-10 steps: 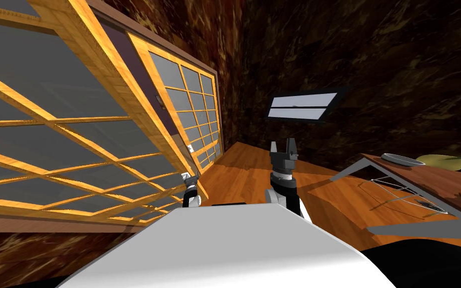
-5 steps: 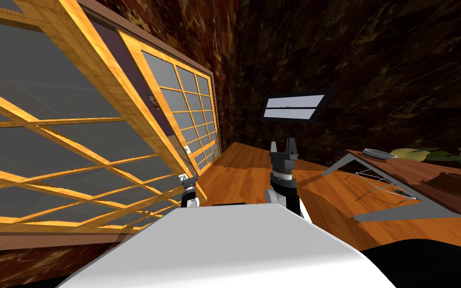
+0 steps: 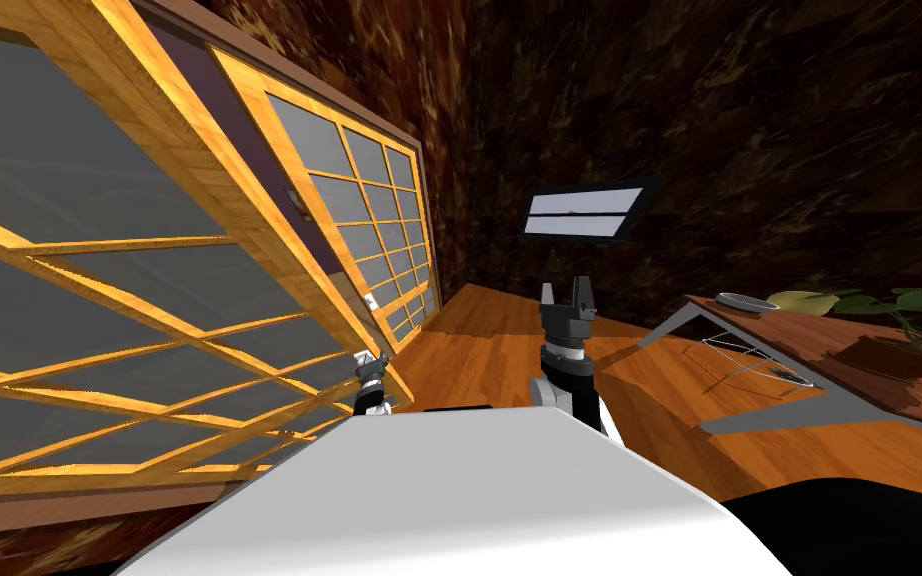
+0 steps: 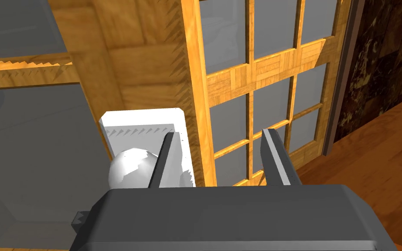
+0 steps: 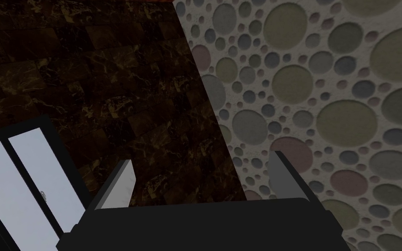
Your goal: Pull the door open
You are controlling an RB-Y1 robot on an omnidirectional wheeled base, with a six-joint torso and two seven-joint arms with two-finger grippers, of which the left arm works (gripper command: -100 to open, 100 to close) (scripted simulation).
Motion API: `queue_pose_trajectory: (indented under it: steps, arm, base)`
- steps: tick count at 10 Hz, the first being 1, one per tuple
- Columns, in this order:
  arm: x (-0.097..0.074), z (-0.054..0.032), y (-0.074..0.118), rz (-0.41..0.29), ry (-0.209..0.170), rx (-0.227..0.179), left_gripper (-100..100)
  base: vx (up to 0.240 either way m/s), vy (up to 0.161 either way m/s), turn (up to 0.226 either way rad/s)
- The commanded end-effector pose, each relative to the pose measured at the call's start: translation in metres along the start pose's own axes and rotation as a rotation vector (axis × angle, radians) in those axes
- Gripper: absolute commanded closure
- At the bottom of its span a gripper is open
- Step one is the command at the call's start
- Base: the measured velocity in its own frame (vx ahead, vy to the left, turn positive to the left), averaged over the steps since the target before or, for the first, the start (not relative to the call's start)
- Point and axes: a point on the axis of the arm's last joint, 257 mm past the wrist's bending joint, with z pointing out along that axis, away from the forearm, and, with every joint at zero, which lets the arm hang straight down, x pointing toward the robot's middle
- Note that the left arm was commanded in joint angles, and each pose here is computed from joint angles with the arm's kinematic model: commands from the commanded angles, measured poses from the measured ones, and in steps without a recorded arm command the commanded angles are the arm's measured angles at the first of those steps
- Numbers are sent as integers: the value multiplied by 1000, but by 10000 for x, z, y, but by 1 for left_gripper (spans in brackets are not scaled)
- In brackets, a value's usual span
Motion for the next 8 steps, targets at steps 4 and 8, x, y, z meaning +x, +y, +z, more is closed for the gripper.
queue_pose_trajectory:
  steps: [4,8]
  arm:
    - [0,0,0,0,0,0,100]
    - [-10,28,50,-4,-9,-13,-100]
  base:
    - [0,-1,2]
    - [-33,4,-3]
